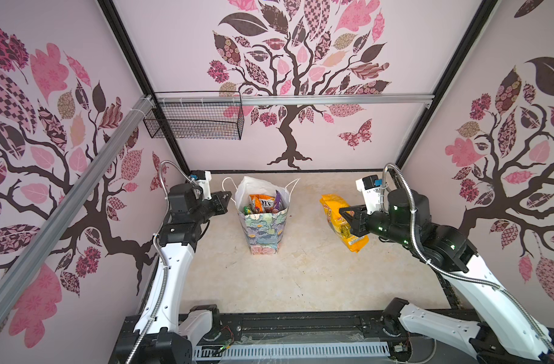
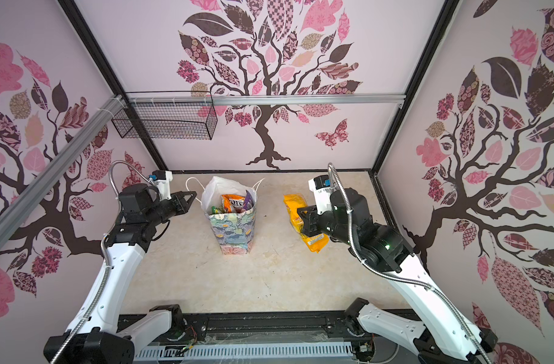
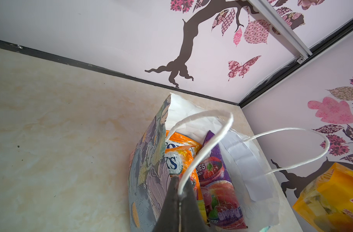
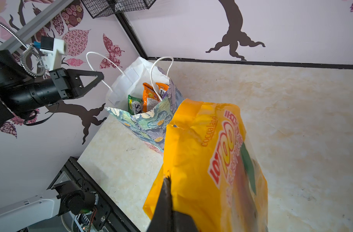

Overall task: Place the snacks into the paper bag
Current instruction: 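Lift the yellow packet and carry it over the bag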

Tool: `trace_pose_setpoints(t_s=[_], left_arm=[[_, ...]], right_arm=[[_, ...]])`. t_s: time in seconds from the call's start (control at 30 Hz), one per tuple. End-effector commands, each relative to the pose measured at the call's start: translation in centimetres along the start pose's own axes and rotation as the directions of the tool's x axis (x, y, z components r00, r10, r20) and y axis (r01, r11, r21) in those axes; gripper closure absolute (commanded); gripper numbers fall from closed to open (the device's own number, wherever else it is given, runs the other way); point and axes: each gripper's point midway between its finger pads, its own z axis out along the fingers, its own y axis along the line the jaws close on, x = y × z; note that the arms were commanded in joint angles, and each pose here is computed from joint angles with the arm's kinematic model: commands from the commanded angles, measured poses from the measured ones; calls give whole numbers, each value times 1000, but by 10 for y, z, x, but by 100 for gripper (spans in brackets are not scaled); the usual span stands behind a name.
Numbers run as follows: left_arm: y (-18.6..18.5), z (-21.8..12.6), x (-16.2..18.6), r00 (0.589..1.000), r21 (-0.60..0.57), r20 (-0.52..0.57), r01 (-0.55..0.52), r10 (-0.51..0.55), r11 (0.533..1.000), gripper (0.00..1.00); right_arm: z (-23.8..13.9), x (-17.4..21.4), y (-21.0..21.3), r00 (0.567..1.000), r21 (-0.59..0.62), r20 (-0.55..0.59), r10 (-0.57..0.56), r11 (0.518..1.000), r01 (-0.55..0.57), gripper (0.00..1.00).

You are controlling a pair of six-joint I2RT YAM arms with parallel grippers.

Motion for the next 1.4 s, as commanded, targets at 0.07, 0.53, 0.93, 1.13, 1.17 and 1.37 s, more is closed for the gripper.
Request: trace_pose_setpoints(t_s=[0.07, 0.53, 0.93, 1.13, 1.17, 1.37], left_arm=[[1, 3, 5, 1000, 23, -3, 0, 0, 1000, 100], [-2, 2, 4, 1000, 37, 1, -5, 5, 999, 100], [-3, 4, 5, 1000, 48, -2, 6, -6, 999, 100], [-4, 2, 4, 1000, 44, 6, -4, 3, 999, 100], [-4, 1, 3, 1000, 44, 10, -6, 6, 999, 100], [-4, 1, 4, 1000, 45, 9, -6, 5, 999, 100]], right_arm=[[-16, -41, 18, 992, -54, 124, -20, 998, 27, 100], [-27, -119, 76, 966, -226, 257, -20, 971, 80, 100], [-18, -181, 161, 923, -395, 384, -1, 903, 166, 100], [8, -191, 192, 932, -479, 361, 22, 862, 165, 100], [15, -192, 196, 935, -485, 354, 25, 860, 160, 100], [49, -192, 205, 941, -498, 336, 47, 856, 135, 100]])
